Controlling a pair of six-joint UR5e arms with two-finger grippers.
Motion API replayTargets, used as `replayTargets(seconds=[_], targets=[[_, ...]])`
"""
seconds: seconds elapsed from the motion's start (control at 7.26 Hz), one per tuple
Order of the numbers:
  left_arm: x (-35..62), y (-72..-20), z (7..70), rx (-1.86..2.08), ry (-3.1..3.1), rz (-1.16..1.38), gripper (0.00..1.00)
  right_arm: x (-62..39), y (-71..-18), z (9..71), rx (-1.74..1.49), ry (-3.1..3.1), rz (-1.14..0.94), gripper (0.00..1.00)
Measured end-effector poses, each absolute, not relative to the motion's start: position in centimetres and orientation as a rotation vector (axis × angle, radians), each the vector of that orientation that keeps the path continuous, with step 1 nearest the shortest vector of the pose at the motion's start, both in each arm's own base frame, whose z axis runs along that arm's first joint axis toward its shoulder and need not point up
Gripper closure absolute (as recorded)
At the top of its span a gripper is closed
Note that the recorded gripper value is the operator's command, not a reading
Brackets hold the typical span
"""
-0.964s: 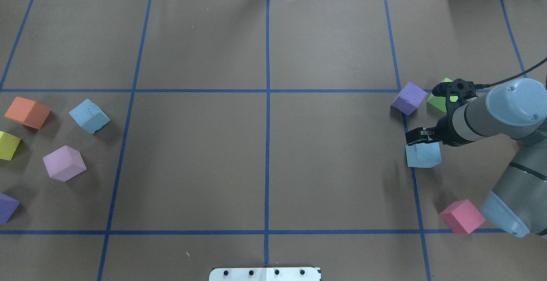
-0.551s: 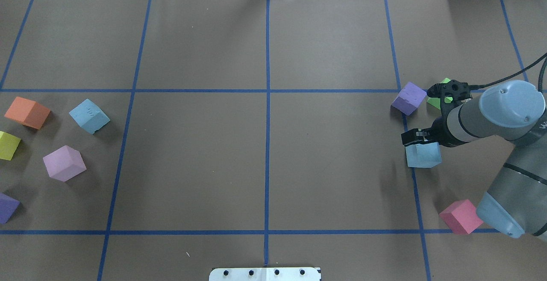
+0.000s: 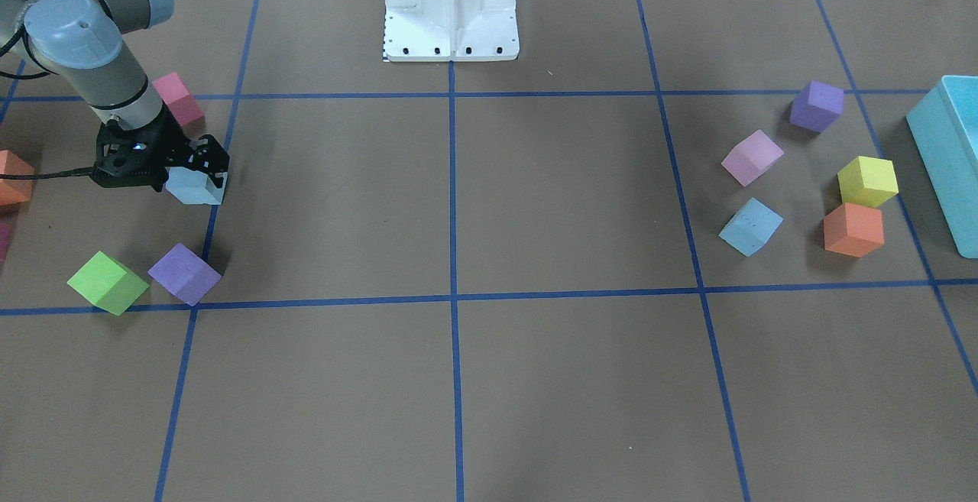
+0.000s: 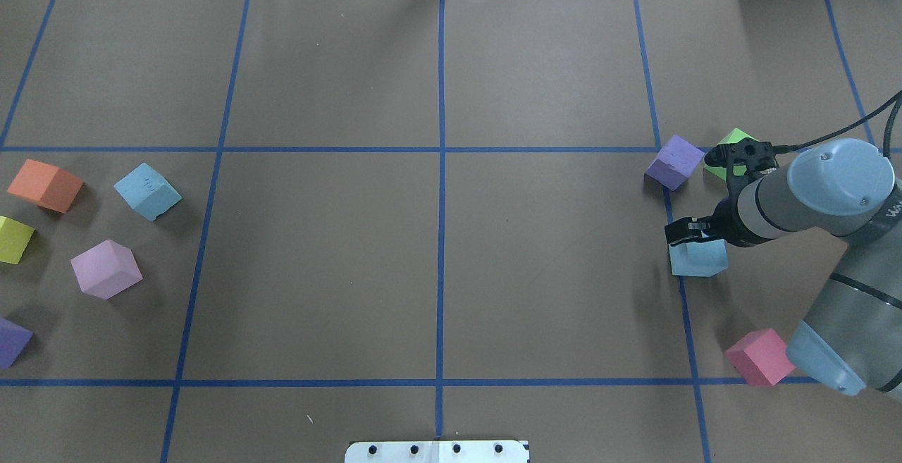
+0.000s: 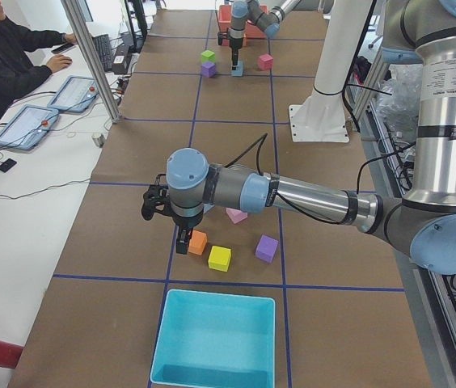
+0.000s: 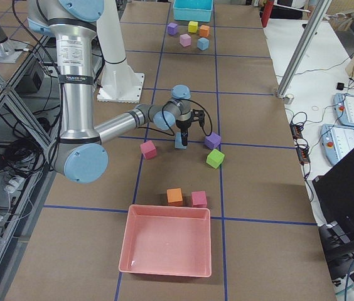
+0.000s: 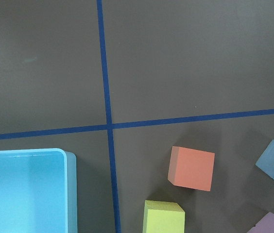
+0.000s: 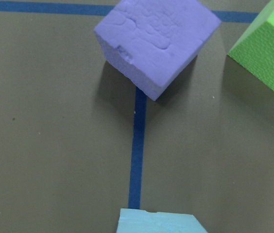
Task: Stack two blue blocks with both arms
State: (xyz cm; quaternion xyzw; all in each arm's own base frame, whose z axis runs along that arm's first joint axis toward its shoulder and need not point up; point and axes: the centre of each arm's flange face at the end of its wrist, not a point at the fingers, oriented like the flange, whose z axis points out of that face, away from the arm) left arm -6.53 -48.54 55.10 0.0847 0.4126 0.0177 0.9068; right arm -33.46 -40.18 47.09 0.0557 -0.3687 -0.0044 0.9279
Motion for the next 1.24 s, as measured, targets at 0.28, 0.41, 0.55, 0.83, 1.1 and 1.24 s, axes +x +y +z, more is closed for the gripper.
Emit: replayTargets(seconds=[0.28,0.41,0.55,0.83,1.1,1.24], targets=[[-6.5,-48.6,55.2,0.173,0.85,0.036,0.0,-34.2,-39.4,47.3,0.112,-0.748,-0.022,0.13],[-6.5,-48.6,55.3,0.171,0.85,0.035,0.0,-34.6,-39.1,47.5,0.113,-0.743,-0.029,0.17],[-6.5,-48.6,55.4,0.169,0.849,0.035,0.0,-34.8,-39.0,47.6,0.114,-0.74,-0.037,0.21],[-6.5,-48.6,55.5,0.169,0.848,0.035,0.0,-34.9,-38.9,47.8,0.114,-0.738,-0.048,0.4],[-6.5,-48.6,55.4,0.171,0.848,0.036,0.0,-35.0,-38.9,47.7,0.115,-0.741,-0.06,0.47],[-6.5,-48.6,55.4,0.172,0.848,0.036,0.0,-35.0,-38.9,47.5,0.116,-0.744,-0.063,0.47]])
